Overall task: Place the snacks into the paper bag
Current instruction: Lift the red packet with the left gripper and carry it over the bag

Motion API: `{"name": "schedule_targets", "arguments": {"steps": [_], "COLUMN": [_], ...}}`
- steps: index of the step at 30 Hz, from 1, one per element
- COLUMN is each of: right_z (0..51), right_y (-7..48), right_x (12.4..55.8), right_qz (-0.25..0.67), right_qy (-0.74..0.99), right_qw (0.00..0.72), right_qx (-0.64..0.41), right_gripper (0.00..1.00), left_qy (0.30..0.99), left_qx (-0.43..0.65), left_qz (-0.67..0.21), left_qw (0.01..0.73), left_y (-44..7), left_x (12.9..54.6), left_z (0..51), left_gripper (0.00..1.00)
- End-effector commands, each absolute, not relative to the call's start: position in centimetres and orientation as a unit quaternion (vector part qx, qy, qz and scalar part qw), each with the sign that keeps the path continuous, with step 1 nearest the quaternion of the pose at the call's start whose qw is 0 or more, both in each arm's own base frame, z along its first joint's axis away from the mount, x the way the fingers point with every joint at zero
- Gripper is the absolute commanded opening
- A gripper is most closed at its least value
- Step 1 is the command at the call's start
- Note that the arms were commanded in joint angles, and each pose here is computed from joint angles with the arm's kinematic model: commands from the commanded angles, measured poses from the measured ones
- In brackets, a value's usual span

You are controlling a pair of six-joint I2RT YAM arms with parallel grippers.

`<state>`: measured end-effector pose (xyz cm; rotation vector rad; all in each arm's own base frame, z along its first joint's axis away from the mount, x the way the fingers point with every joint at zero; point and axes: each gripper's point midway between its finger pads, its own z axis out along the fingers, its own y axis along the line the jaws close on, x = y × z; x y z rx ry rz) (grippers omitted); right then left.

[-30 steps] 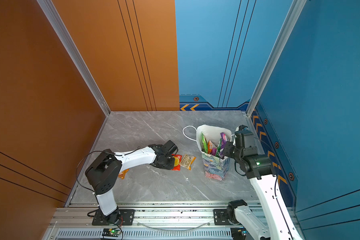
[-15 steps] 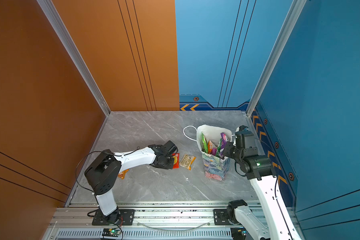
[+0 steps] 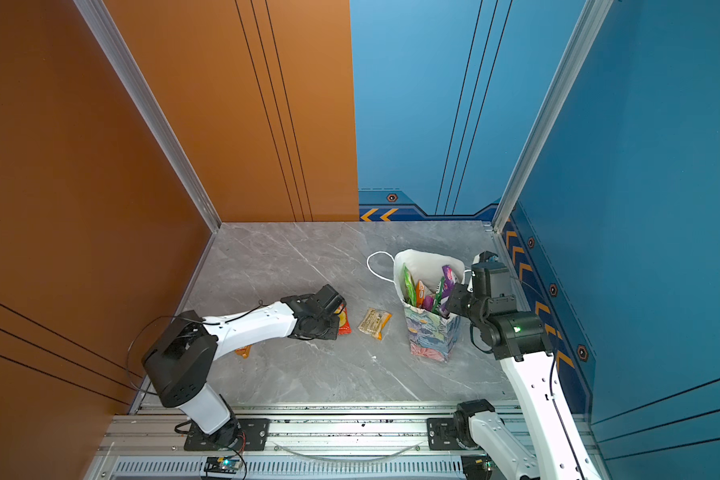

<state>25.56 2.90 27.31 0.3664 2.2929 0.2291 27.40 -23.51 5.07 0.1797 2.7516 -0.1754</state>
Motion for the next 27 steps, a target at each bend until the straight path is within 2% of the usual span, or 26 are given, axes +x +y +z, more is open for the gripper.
{"name": "schedule_targets", "arguments": {"steps": [1,18,27], "right_z": [28.3,29.0,29.0], "right_y": [3.2,3.6,3.7], "right_x": [25.6,26.1,26.3], "right_qz": [0.104,0.113,0.113], "right_qy": [0.896,0.895,0.896], "right_qw": [0.409,0.409,0.407], "right_qx": [0.14,0.14,0.139], "right_gripper": [0.0,0.0,0.0], "left_qy": [0.971,0.93,0.898], "left_qx": [0.061,0.026,0.031], "left_qz": [-0.061,-0.096,-0.129], "left_qw": [0.225,0.353,0.419], "left_y": [-22.6,-17.9,-17.3], "left_x": [27.4,26.6,26.4], "left_z": [6.0,12.3,16.5], "left_gripper": [0.0,0.0,0.0]}}
